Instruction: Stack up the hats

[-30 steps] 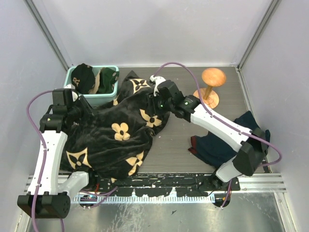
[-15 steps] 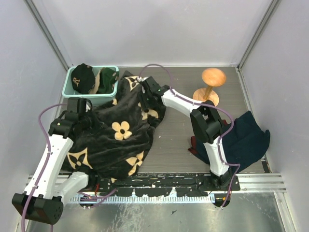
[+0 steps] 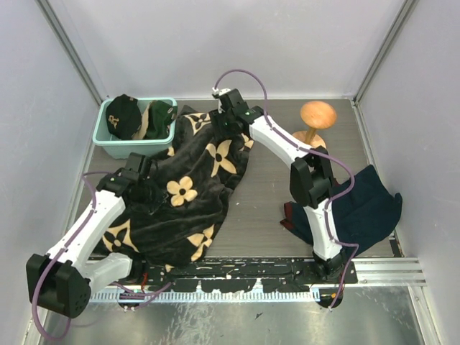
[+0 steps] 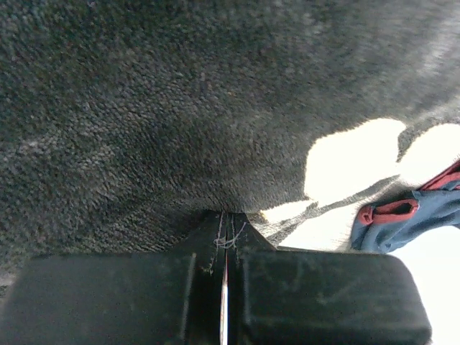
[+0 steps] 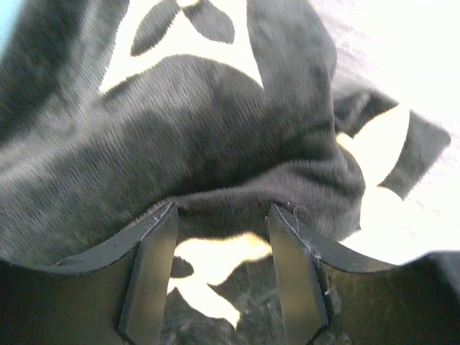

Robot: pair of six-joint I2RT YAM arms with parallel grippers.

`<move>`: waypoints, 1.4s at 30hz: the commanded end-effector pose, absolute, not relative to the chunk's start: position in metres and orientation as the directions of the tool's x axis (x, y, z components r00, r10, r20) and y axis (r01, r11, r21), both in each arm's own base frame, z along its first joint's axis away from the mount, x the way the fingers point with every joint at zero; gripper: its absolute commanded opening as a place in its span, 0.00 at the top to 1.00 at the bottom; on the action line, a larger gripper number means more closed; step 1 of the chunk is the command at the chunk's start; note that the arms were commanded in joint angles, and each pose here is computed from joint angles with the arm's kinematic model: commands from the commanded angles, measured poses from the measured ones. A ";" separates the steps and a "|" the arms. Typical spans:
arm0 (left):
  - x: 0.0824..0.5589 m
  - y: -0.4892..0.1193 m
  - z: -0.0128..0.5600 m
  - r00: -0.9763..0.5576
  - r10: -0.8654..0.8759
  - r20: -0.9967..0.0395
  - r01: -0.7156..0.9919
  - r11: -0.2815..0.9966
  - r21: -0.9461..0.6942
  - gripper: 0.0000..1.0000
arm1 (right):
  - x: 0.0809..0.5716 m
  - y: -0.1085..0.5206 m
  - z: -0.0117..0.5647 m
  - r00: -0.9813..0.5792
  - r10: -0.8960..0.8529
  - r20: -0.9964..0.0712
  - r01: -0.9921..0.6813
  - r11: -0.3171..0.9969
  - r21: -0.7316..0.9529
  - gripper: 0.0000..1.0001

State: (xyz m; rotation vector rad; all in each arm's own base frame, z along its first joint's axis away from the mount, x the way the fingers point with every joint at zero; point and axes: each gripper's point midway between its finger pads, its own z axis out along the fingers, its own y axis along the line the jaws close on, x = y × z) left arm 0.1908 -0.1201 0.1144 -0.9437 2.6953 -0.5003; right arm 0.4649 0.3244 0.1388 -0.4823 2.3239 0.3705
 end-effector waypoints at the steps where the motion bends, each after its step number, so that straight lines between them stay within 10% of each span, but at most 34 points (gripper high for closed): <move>1: 0.187 -0.125 0.098 -0.734 -0.678 -0.038 -0.622 0.693 -0.365 0.98 | 0.494 0.356 0.169 -0.594 -0.202 -0.778 -0.498 0.853 0.158 0.41; 11: 0.214 -0.117 0.075 -0.716 -0.698 -0.028 -0.669 0.697 -0.256 0.99 | 0.533 0.376 0.104 -0.640 -0.131 -0.757 -0.450 0.862 0.232 0.47; 16: 0.239 -0.100 0.069 -0.743 -0.666 -0.069 -0.645 0.739 -0.193 0.99 | 0.498 0.358 0.049 -0.740 -0.167 -0.652 -0.408 0.881 0.238 0.81; 20: 0.266 -0.075 0.065 -0.765 -0.632 -0.123 -0.616 0.774 -0.146 0.99 | 0.452 0.327 0.026 -0.794 -0.213 -0.569 -0.390 0.897 0.207 0.88; 42: 0.358 0.038 0.080 -0.795 -0.537 -0.282 -0.560 0.829 0.000 0.99 | 0.214 0.427 0.018 -0.822 -0.437 -0.365 -0.563 0.716 0.412 0.90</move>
